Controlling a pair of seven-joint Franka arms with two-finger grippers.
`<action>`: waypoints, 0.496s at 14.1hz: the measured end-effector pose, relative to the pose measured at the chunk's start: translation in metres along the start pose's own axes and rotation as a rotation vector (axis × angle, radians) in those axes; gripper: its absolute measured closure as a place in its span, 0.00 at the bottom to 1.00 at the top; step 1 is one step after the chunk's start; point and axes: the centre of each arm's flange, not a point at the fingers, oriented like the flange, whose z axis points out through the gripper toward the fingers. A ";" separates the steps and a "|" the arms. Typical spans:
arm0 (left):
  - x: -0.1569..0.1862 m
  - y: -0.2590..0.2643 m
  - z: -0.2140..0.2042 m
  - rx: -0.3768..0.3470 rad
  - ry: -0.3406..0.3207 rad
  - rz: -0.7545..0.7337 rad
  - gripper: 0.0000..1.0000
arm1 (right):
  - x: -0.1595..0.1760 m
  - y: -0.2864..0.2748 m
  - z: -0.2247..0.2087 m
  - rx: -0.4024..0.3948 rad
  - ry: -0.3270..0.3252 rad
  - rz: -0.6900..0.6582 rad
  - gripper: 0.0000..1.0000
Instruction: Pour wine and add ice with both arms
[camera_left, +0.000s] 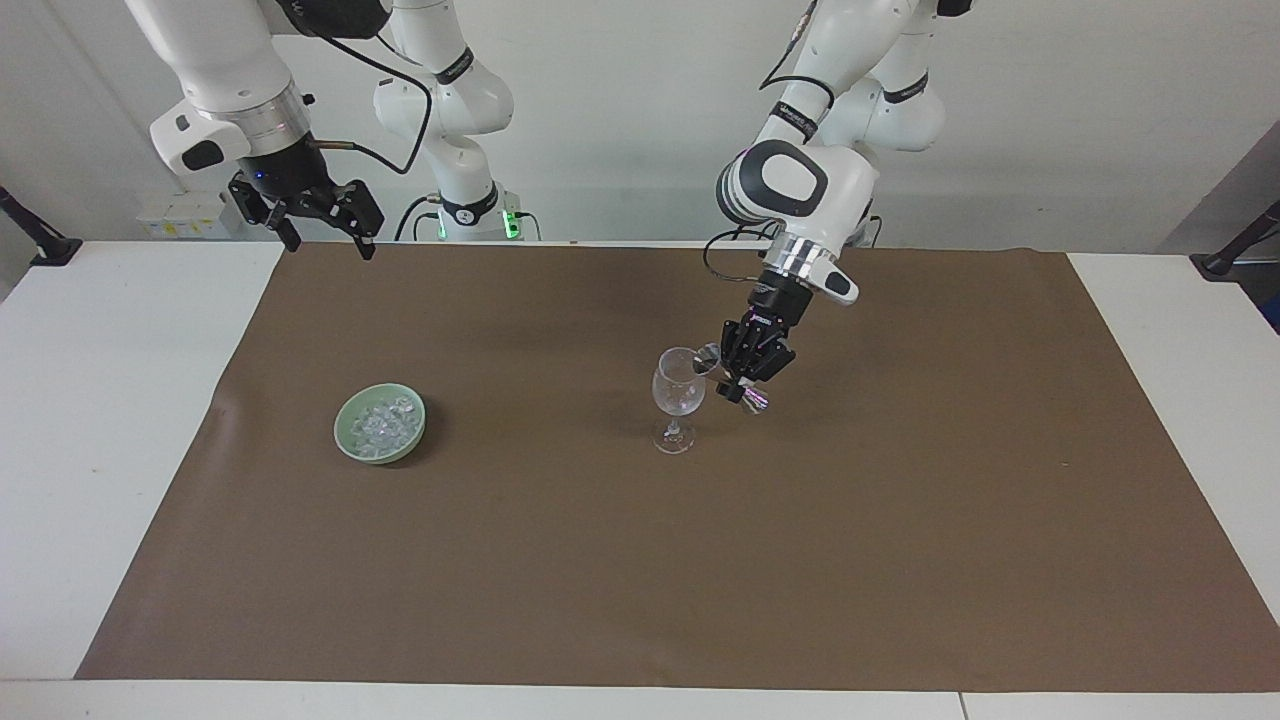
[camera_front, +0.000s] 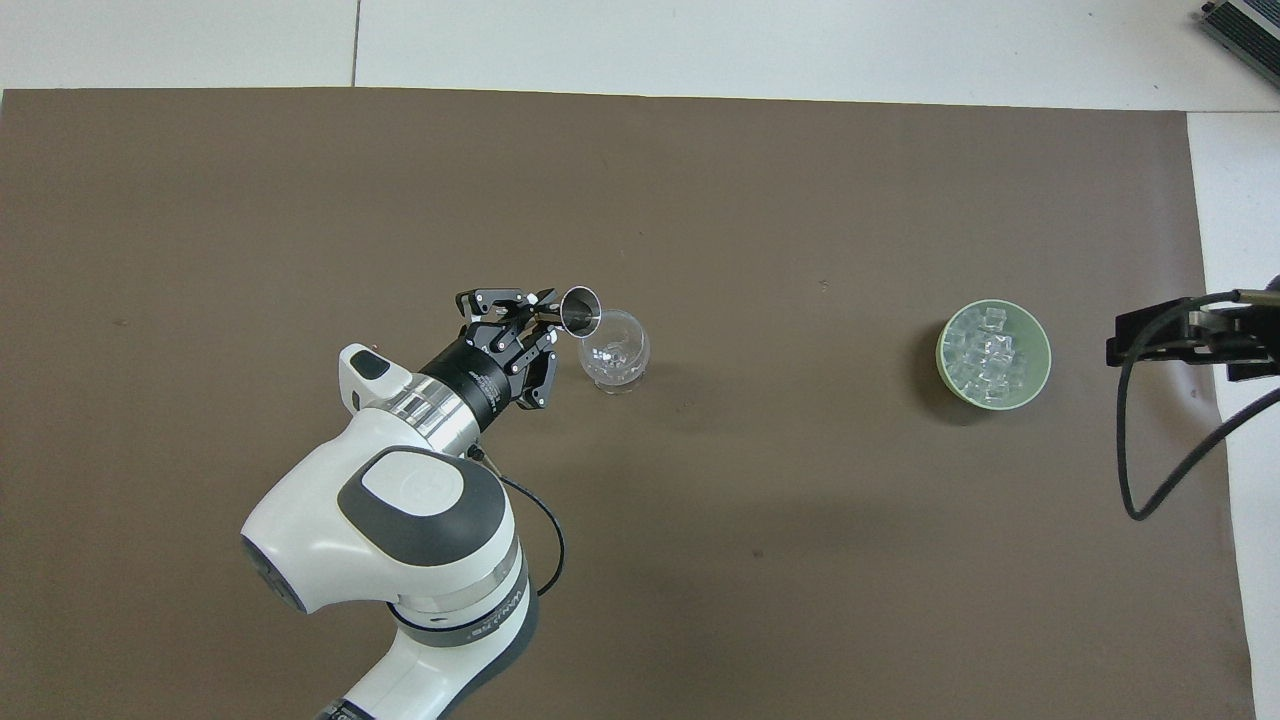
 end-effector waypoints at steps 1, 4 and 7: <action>-0.001 0.000 0.000 -0.002 0.003 0.007 0.78 | 0.000 0.000 0.000 0.000 0.000 0.000 0.00; -0.001 -0.001 -0.002 -0.006 0.016 0.036 0.78 | 0.000 0.000 0.000 0.000 0.000 0.000 0.00; -0.002 -0.002 -0.002 -0.006 0.018 0.059 0.78 | 0.000 0.000 0.000 0.000 0.000 0.000 0.00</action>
